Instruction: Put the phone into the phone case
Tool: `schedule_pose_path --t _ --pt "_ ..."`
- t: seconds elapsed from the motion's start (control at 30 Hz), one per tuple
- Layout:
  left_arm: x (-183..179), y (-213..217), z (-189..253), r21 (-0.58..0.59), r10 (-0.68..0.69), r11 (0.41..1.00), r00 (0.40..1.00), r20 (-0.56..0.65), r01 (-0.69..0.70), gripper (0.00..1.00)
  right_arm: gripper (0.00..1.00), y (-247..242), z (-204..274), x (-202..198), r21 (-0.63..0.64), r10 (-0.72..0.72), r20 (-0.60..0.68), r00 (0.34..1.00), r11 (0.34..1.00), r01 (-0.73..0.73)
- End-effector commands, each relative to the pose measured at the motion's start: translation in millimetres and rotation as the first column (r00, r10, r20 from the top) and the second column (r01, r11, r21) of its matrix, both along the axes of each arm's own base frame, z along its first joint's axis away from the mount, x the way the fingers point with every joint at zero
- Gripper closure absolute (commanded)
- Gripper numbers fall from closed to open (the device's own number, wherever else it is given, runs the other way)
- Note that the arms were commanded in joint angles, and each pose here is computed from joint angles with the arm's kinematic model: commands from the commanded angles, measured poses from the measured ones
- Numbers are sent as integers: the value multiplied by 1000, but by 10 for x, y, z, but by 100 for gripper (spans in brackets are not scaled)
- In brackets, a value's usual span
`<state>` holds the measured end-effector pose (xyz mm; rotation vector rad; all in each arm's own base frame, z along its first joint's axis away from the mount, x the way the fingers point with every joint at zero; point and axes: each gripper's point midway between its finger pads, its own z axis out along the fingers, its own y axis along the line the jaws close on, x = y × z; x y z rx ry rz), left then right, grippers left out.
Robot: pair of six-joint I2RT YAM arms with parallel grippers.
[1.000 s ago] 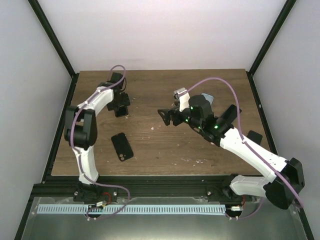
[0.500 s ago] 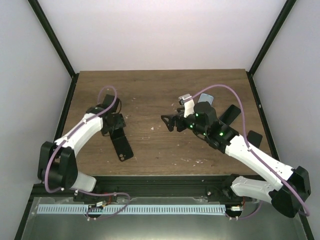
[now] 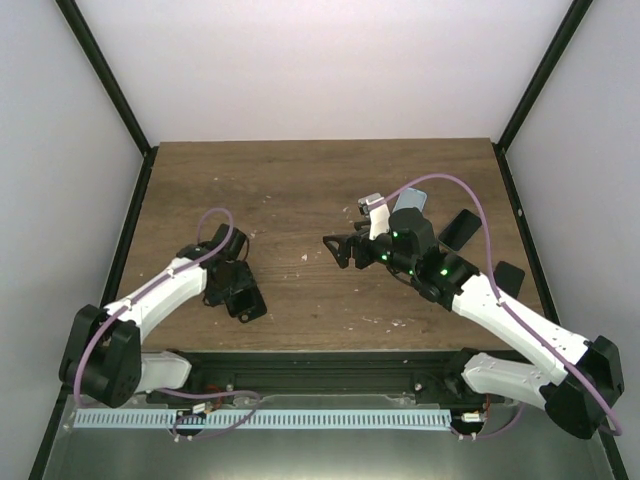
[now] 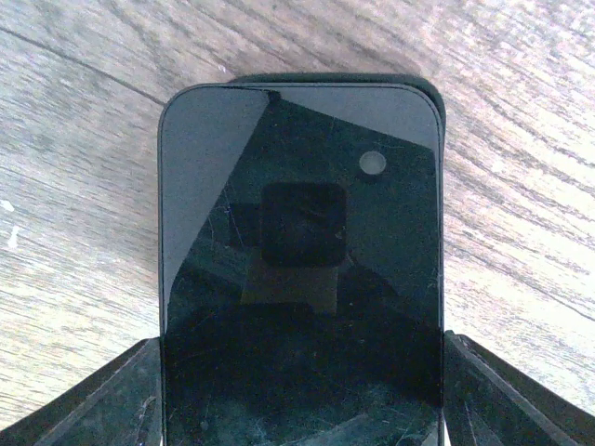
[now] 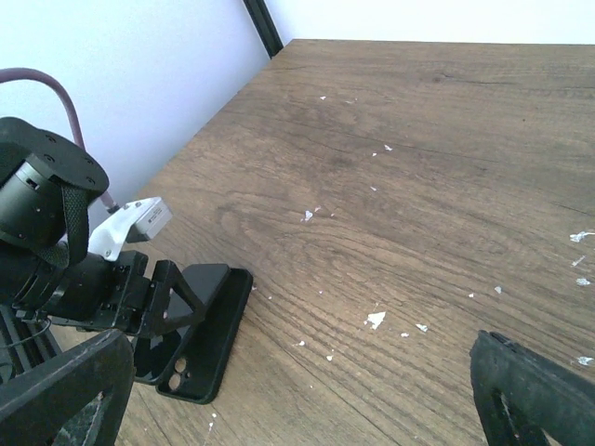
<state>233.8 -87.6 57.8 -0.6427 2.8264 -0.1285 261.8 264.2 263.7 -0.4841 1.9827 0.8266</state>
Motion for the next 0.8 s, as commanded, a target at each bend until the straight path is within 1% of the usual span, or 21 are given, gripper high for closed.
schedule_pose_path --t 0.0,0.1,0.3,0.53,0.7,0.77 --pt "56 -103 -17 -62 55 997 998 34 -53 43 0 -4 137 -23 22 2 23 1000 1000 -3" --pt "45 -128 -143 -66 60 996 998 3 -60 43 0 1 116 -26 17 6 16 1000 1000 -6" --pt "88 -193 -188 -61 48 997 999 -2 -48 43 0 6 60 -22 7 7 6 1000 1000 -7" --pt "109 -214 -231 -46 21 999 1000 -12 -21 39 0 10 32 -7 1 4 3 1000 1000 -4" --pt "107 -223 -242 -33 7 999 1000 -18 -7 30 0 20 11 0 4 3 -2 1000 1000 -3" --pt "113 -232 -220 -32 1 999 1000 -18 -1 25 0 29 -4 -3 6 8 -7 1000 1000 -8"
